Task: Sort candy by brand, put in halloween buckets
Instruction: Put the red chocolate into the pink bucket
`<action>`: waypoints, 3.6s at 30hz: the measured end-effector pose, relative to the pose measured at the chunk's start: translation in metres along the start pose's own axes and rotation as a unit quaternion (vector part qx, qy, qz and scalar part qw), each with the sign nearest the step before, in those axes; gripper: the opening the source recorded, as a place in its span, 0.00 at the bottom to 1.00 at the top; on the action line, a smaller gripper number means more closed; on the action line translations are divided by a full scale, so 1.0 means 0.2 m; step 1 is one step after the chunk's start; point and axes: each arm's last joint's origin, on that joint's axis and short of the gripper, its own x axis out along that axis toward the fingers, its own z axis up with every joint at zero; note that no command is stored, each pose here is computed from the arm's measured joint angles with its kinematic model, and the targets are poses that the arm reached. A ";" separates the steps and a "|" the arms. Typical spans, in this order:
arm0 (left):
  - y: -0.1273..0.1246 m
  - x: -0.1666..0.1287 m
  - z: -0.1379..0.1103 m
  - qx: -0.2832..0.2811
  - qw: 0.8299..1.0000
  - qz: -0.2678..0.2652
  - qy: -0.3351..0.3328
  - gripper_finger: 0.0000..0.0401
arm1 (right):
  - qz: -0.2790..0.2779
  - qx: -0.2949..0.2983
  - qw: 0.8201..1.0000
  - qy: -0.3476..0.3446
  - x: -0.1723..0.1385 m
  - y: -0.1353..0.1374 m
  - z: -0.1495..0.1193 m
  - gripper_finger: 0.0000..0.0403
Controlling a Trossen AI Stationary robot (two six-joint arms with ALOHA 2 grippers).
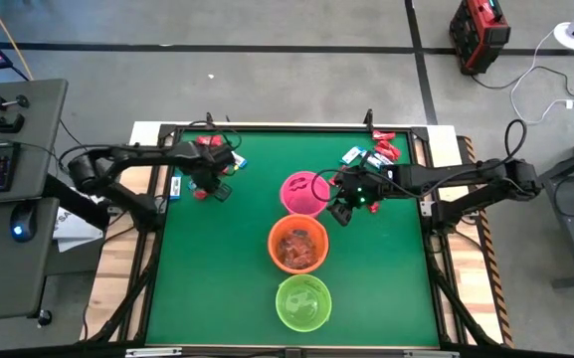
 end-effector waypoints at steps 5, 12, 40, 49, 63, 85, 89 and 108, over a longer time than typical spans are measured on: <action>-0.06 -0.24 0.01 -0.003 0.993 -0.072 -0.090 0.06 | 0.033 -0.025 0.999 -0.016 -0.11 0.02 0.04 0.62; -0.28 -0.66 0.11 0.051 0.927 -0.226 -0.296 0.02 | 0.001 -0.033 0.991 -0.130 -0.37 0.02 0.10 0.62; -0.72 -0.59 0.32 0.107 0.857 -0.366 -0.347 0.55 | -0.205 0.183 0.961 0.037 -0.38 -0.27 -0.12 0.62; -0.37 -0.92 0.26 0.075 0.821 -0.345 -0.449 0.56 | -0.184 0.216 0.950 0.131 -0.09 -0.46 -0.38 0.62; -0.21 -1.10 0.14 0.038 0.788 -0.365 -0.494 0.56 | -0.166 0.157 0.964 0.135 0.13 -0.49 -0.42 0.62; 0.07 -1.39 -0.24 0.007 0.697 -0.367 -0.616 0.56 | -0.132 0.054 0.986 0.090 -0.07 -0.31 -0.09 0.06; 0.09 -1.39 -0.28 0.013 0.703 -0.344 -0.623 0.56 | -0.074 0.027 0.996 -0.037 -0.21 -0.20 0.14 0.02; 0.05 -1.22 -0.21 -0.020 0.809 -0.268 -0.523 0.56 | 0.043 -0.010 0.999 -0.003 0.17 0.00 0.26 0.18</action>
